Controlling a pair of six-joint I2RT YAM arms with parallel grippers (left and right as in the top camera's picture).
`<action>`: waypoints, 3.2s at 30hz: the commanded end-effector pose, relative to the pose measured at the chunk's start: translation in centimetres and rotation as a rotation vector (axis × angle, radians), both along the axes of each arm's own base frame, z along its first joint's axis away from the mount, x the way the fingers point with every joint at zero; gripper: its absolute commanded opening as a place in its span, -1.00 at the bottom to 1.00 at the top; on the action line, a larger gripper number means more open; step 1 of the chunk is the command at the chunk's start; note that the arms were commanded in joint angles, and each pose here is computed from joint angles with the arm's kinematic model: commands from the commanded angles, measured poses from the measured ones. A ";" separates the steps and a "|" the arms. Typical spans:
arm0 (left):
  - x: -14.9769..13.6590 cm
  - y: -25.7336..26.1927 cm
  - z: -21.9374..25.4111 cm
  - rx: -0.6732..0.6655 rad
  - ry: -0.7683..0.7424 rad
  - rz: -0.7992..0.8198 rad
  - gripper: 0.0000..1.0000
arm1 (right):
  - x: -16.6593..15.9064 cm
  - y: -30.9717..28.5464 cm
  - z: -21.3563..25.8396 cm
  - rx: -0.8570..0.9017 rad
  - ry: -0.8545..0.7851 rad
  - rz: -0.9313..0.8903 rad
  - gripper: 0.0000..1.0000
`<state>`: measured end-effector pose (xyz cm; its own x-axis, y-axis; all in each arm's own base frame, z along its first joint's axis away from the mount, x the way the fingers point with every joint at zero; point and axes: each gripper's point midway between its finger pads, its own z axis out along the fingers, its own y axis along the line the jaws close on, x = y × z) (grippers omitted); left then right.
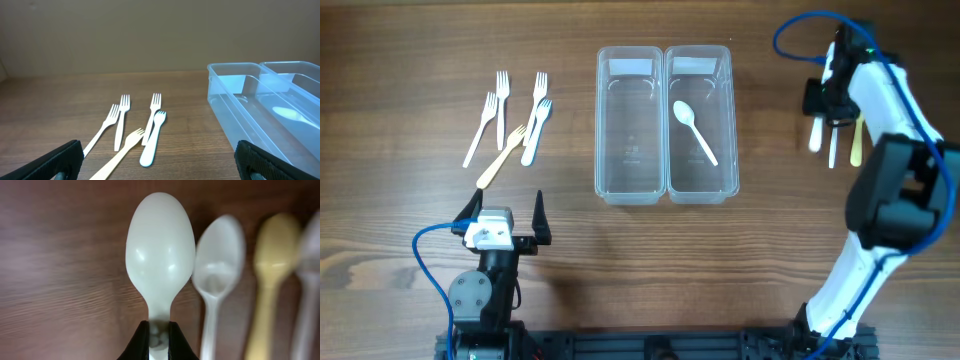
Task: Pack container
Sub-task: 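Return the right gripper to the spoons and grasp a white spoon, then carry the white spoon over and release it into the right container, then grasp the next white spoon with the right gripper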
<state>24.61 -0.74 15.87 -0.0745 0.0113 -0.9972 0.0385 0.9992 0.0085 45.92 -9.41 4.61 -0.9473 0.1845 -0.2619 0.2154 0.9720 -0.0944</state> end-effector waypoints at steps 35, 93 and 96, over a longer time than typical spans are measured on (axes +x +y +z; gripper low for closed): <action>0.0 0.0 -0.2 0.021 -0.001 -0.007 1.00 | -1.7 25.5 12.0 0.176 -0.259 0.401 -0.91; 0.0 0.0 -0.2 0.021 -0.001 -0.007 0.99 | -2.2 -4.9 -1.3 -0.037 0.072 -0.127 -0.13; 0.0 0.0 -0.2 0.021 -0.001 -0.007 1.00 | -2.2 -4.5 -1.8 -0.012 0.078 -0.121 -0.13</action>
<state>24.61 -0.75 15.87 -0.0745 0.0113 -0.9972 0.0388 0.9992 0.0085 44.17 -14.35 4.40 -0.9258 0.2995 -0.2307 0.3373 0.9299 -0.1465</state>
